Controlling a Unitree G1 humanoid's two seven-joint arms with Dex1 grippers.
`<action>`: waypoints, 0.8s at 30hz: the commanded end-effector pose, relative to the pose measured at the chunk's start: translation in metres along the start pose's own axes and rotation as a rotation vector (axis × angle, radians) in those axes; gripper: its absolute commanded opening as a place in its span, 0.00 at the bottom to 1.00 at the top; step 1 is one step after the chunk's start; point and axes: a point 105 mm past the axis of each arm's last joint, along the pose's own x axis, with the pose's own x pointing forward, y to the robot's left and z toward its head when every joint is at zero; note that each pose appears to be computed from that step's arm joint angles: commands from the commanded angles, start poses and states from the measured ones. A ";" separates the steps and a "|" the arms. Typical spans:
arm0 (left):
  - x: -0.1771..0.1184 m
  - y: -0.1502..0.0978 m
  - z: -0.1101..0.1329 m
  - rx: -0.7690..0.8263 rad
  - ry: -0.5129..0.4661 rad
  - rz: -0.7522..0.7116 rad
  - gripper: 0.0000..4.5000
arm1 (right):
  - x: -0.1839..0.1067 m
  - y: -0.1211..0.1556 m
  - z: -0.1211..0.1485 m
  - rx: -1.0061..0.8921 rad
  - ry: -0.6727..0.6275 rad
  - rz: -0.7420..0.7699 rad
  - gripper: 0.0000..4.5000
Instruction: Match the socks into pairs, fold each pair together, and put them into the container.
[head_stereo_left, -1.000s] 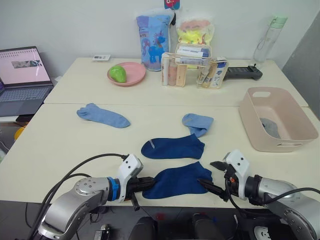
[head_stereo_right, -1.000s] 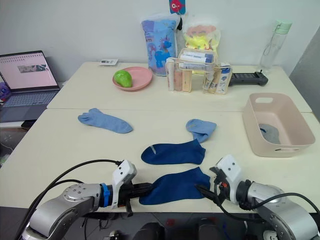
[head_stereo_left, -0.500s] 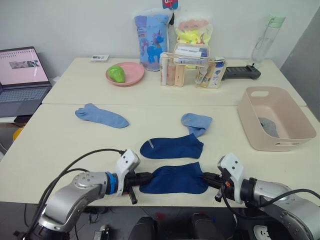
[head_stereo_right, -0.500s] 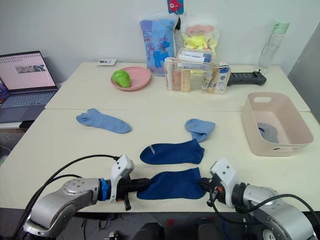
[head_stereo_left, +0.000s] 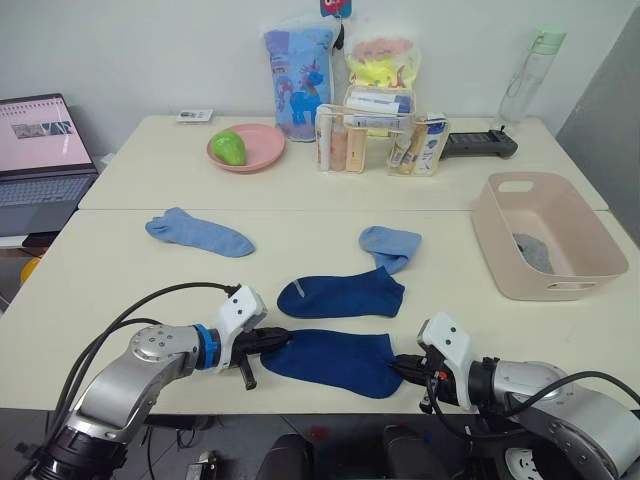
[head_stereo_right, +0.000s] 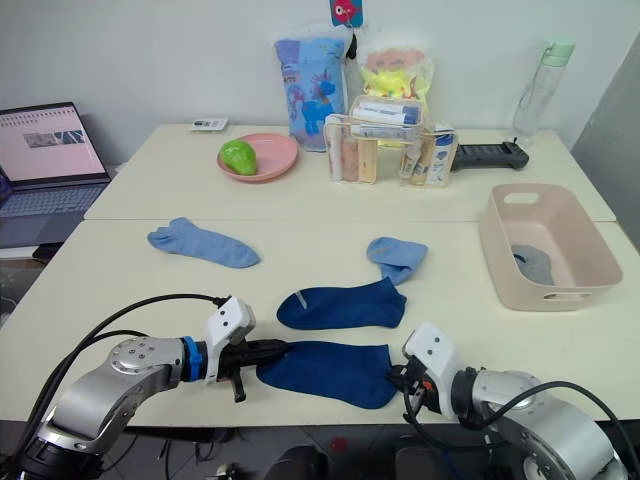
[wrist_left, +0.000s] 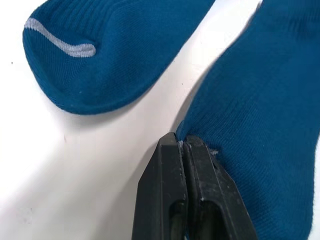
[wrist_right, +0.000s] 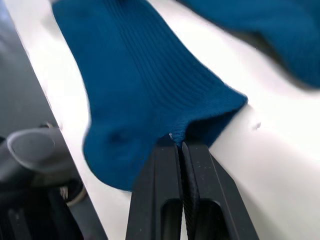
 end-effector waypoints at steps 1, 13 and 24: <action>-0.005 0.006 -0.007 -0.007 -0.004 0.038 0.00 | -0.004 -0.010 0.005 -0.044 -0.028 -0.060 0.17; -0.036 0.036 0.042 -0.105 -0.221 0.068 0.79 | -0.016 -0.050 0.050 -0.080 -0.271 -0.274 1.00; 0.012 0.065 0.042 -0.123 -0.174 0.186 0.99 | 0.014 -0.095 0.054 0.096 -0.268 -0.458 1.00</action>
